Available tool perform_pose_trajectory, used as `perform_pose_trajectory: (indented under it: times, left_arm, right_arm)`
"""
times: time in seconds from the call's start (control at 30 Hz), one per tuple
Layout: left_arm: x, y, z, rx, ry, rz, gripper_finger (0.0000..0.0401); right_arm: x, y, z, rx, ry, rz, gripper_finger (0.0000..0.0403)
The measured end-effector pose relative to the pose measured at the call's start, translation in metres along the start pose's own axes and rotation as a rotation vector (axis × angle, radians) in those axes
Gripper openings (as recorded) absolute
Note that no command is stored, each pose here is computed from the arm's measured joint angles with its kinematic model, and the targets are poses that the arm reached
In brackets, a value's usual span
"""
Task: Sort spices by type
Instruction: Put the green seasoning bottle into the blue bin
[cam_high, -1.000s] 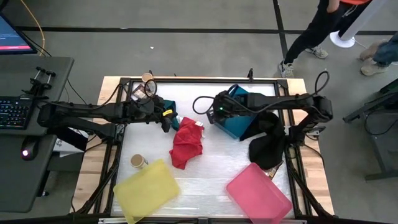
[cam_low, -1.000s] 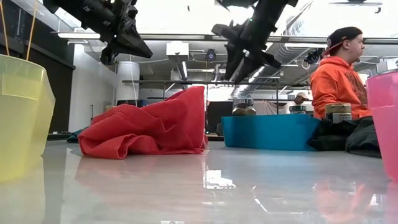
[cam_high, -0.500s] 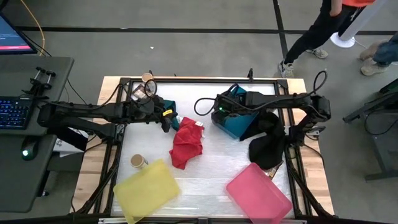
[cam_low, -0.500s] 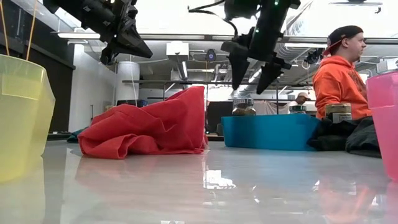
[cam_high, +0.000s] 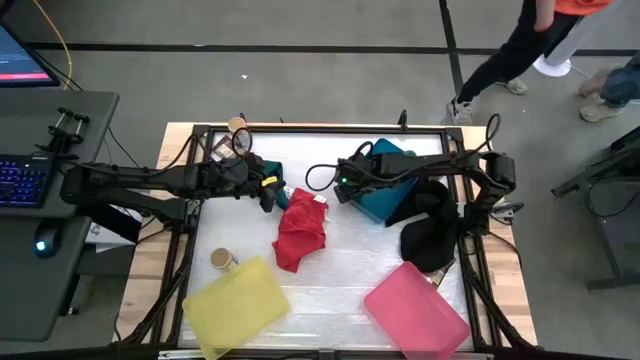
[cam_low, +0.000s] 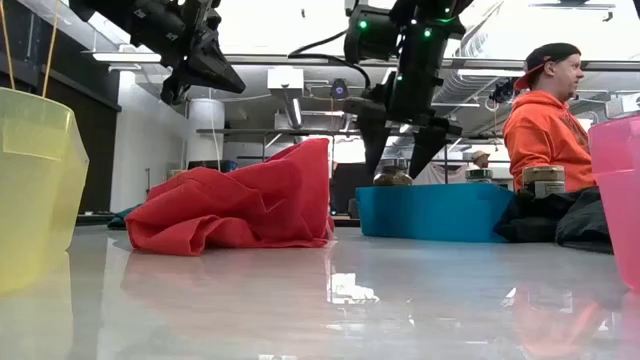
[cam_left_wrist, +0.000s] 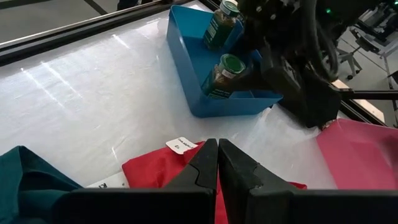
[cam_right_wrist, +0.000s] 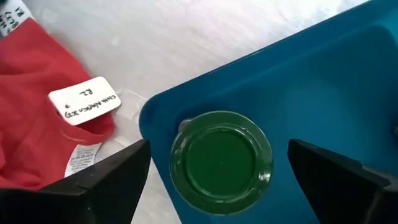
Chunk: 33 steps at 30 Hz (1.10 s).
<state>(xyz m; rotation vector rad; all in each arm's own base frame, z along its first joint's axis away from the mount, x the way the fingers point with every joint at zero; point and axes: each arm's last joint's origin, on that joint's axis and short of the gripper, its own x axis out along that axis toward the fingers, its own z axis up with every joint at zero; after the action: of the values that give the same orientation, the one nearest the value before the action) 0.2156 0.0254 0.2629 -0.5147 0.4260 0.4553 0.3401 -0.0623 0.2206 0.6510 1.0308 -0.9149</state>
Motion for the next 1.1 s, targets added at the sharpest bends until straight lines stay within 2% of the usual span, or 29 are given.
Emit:
perform_pose_trajectory:
  times: [0.2,0.5,0.73,0.93,1.1]
  left_arm:
    - [0.0,0.0,0.0,0.0,0.0,0.0,0.0]
    - [0.0,0.0,0.0,0.006,0.0,0.0,0.0]
    - [0.0,0.0,0.0,0.006,0.002,-0.002,0.0]
    - [0.0,0.0,0.0,0.008,0.009,-0.012,0.0]
    - [0.0,0.0,-0.001,0.015,0.012,-0.011,0.0]
  right_arm:
    - [0.0,-0.001,0.001,0.04,-0.025,-0.024,0.0362]
    - [0.003,0.0,0.0,0.047,0.003,-0.014,0.0257]
    - [0.007,0.001,0.0,0.036,-0.004,-0.03,0.0201]
    - [-0.004,-0.007,-0.001,-0.001,-0.023,-0.07,0.02]
    - [-0.024,-0.027,-0.008,-0.033,0.006,-0.207,0.02]
